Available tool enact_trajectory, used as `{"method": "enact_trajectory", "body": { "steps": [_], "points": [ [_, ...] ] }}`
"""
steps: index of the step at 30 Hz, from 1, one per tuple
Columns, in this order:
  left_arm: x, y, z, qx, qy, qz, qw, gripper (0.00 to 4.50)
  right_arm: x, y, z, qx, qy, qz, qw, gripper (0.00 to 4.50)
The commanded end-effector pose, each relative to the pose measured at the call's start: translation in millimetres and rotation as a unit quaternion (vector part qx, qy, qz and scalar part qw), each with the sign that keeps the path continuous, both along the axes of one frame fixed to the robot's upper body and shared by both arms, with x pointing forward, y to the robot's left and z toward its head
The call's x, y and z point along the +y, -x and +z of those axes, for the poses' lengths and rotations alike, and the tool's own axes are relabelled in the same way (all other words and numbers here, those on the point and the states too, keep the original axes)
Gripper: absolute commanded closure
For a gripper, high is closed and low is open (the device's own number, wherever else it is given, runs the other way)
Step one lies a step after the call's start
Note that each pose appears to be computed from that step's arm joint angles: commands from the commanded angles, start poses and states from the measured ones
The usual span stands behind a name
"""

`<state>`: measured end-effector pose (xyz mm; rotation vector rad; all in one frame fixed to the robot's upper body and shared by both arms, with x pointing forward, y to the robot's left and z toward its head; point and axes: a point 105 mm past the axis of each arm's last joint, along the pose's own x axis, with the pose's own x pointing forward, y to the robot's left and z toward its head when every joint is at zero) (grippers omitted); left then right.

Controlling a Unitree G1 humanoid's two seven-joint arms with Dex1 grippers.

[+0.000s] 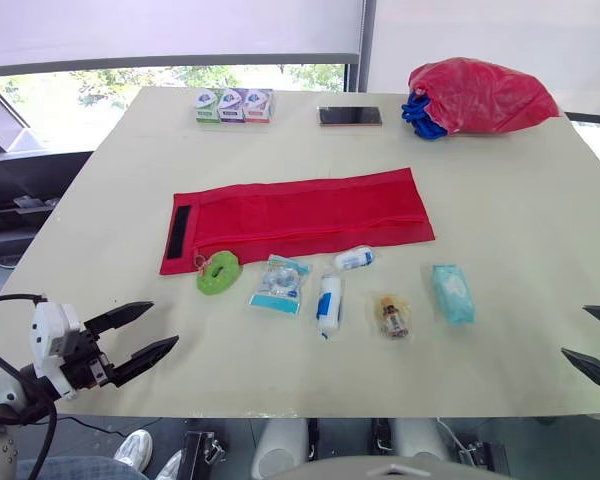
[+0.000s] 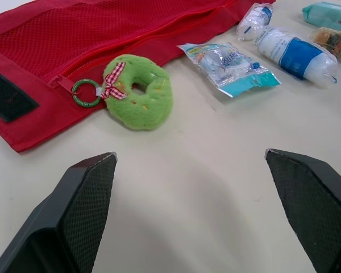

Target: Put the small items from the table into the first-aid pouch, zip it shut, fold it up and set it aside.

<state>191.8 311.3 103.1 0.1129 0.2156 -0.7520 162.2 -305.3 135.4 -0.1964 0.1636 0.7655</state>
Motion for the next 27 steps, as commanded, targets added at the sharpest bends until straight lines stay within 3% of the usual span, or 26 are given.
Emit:
{"method": "enact_trajectory", "body": {
  "steps": [1, 17, 23, 27],
  "points": [
    [-1.6, -0.9, 7.5, -0.004, -0.007, -0.016, 1.0, 0.0, -2.8, 0.3, 13.0, -0.022, 0.006, -0.005, 1.0, 0.19],
    [-42.1, -13.4, 22.6, -0.004, 0.017, -0.043, 0.999, 0.0, 9.4, -6.4, 15.6, -0.035, -0.004, 0.015, 0.999, 0.19],
    [-81.9, -37.5, 22.0, 0.043, 0.06, -0.042, 0.996, 0.0, 58.4, -21.6, 36.4, -0.069, -0.026, 0.07, 0.995, 0.19],
    [-95.9, -50.9, 8.0, 0.117, 0.067, -0.022, 0.991, 0.0, 86.6, -25.8, 44.9, -0.079, -0.029, 0.102, 0.991, 0.19]
  ]
}}
